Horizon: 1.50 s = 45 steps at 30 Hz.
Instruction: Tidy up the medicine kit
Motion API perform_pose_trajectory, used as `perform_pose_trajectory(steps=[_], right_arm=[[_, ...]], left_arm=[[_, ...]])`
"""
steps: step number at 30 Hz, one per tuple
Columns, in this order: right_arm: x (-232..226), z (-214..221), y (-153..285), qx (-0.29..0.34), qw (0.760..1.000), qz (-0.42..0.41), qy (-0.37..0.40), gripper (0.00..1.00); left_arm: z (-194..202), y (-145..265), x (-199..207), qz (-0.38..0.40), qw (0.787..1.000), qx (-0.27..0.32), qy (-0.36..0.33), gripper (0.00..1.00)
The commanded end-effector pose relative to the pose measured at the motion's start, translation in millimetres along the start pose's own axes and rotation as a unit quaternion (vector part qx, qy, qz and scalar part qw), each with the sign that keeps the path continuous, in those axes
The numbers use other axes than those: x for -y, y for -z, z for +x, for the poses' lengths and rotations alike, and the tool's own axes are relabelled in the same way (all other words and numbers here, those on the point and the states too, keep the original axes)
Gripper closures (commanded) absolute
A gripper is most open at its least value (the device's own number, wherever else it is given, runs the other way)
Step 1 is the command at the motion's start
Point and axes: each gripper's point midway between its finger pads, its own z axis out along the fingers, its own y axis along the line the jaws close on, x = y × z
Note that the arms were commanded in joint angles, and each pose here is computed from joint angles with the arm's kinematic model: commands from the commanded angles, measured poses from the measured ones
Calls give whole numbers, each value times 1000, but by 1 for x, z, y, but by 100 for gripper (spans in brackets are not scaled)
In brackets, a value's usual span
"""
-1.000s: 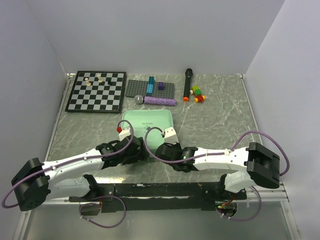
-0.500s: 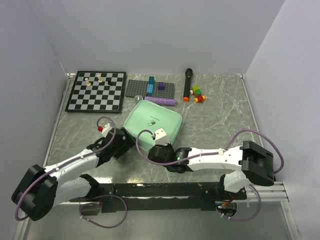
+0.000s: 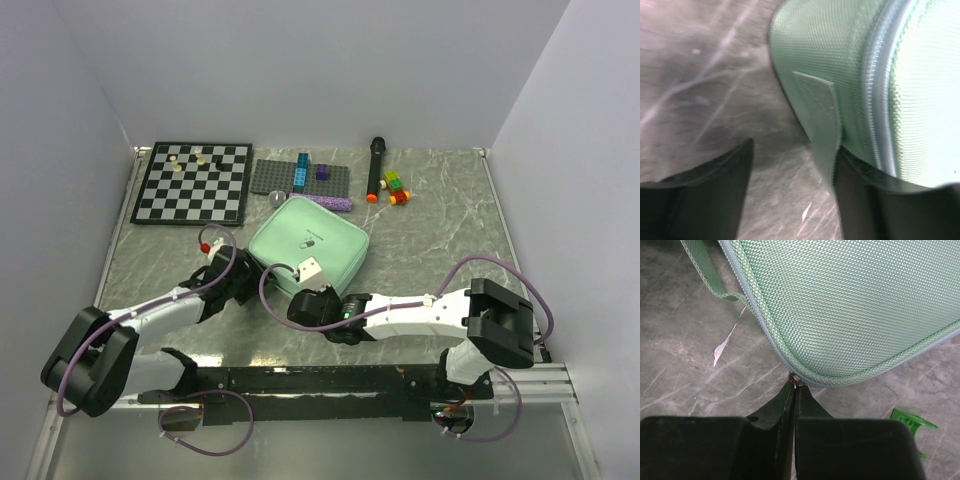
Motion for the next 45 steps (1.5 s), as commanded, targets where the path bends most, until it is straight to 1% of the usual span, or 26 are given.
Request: perform_pose_trajectory(steps=[1, 6, 9, 12, 13, 14, 17, 18, 20, 22, 24, 25, 27, 30, 33, 38, 40, 45], right_arm=[[-4, -12, 2, 17, 1000, 1, 7, 100], [-4, -13, 1, 16, 1000, 2, 9, 100], [-5, -14, 1, 15, 1000, 2, 10, 100], [-5, -14, 1, 13, 1000, 1, 8, 100], [-5, -14, 2, 13, 1000, 1, 9, 100], [-5, -14, 2, 13, 1000, 1, 8, 100], [-4, -13, 3, 13, 1000, 2, 8, 100], [-2, -13, 3, 12, 1000, 5, 9, 100], [1, -11, 5, 13, 1000, 4, 16, 100], [4, -4, 5, 13, 999, -3, 35, 100], [10, 2, 6, 11, 999, -6, 48, 100], [15, 7, 6, 7, 999, -5, 52, 100], [28, 15, 5, -8, 999, 3, 39, 100], [54, 28, -1, -38, 999, 20, -11, 100], [77, 29, -5, -46, 996, 30, -74, 100], [121, 3, -18, -25, 985, 83, -148, 100], [149, -12, -26, -4, 977, 125, -175, 100], [204, -41, -44, 29, 949, 184, -253, 100]], left_arm=[[3, -1, 35, 64, 998, -18, -5, 40], [17, 3, 52, 80, 996, -30, -19, 47], [31, 4, 56, 85, 995, -48, -22, 49], [38, 5, 60, 86, 995, -51, -30, 51], [39, 5, 61, 86, 995, -50, -29, 53], [40, 4, 59, 84, 995, -51, -31, 57], [38, 3, 57, 76, 995, -47, -32, 72], [37, 4, 57, 75, 996, -45, -35, 79], [32, 4, 54, 65, 996, -34, -41, 87], [26, 5, 50, 54, 997, -24, -47, 99], [16, 4, 44, 40, 998, -12, -44, 99], [12, 3, 31, 20, 999, -13, -41, 99], [-1, 2, 16, 4, 999, -7, -31, 99], [-18, 7, -2, -12, 999, 1, -30, 99], [-28, 14, -10, -23, 999, 9, -46, 99], [-35, 21, -21, -41, 997, 10, -62, 99], [-35, 21, -25, -44, 997, 9, -59, 99], [-34, 18, -35, -58, 997, 4, -52, 99]])
